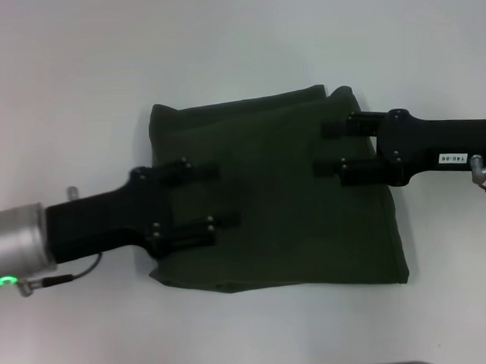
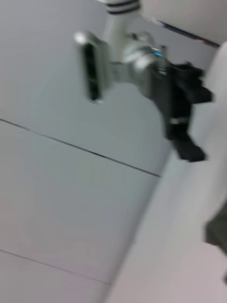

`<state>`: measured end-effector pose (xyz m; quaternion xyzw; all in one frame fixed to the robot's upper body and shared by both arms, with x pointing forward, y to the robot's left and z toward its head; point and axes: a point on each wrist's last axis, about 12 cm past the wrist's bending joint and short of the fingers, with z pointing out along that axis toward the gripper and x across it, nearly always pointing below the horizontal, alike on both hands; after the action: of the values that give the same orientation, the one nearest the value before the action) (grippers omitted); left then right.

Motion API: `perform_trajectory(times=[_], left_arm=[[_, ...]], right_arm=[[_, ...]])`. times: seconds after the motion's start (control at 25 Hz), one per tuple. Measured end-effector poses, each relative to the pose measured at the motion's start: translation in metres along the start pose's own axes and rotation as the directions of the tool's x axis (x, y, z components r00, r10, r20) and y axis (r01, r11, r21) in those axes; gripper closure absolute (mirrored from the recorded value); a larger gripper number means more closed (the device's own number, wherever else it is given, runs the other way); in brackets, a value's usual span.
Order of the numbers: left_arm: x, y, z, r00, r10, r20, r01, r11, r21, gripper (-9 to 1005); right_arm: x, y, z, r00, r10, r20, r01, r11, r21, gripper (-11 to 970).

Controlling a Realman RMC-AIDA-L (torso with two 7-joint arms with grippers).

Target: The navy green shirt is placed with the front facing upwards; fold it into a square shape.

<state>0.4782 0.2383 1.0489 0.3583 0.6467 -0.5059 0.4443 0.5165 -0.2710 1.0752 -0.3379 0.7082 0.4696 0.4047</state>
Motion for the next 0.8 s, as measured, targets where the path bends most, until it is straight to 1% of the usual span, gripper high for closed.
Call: perform_trajectory(times=[0.12, 0.2, 0.32, 0.52, 0.8], left_arm=[[-0.006, -0.002, -0.016, 0.999, 0.003, 0.046, -0.003, 1.0, -0.012, 214], [-0.009, 0.001, -0.027, 0.998, -0.022, 0.052, 0.024, 0.999, -0.033, 214], [-0.011, 0.003, -0.037, 0.997, -0.07, 0.045, 0.072, 0.996, -0.047, 215], [-0.011, 0.003, -0.046, 0.992, -0.119, 0.035, 0.121, 0.991, -0.059, 215], [-0.008, 0.001, -0.049, 0.988, -0.151, 0.031, 0.153, 0.986, -0.064, 214]], right_arm=[[0.0, 0.002, 0.001, 1.0, -0.006, -0.005, 0.006, 1.0, -0.016, 140], [0.001, 0.003, 0.002, 1.0, -0.011, -0.025, 0.01, 0.999, -0.032, 140], [0.001, 0.004, 0.006, 0.998, -0.02, -0.066, 0.016, 0.998, -0.058, 140], [0.003, 0.006, 0.017, 0.994, -0.027, -0.109, 0.017, 0.995, -0.095, 140], [0.003, 0.006, 0.018, 0.994, -0.028, -0.107, 0.018, 0.996, -0.092, 140]])
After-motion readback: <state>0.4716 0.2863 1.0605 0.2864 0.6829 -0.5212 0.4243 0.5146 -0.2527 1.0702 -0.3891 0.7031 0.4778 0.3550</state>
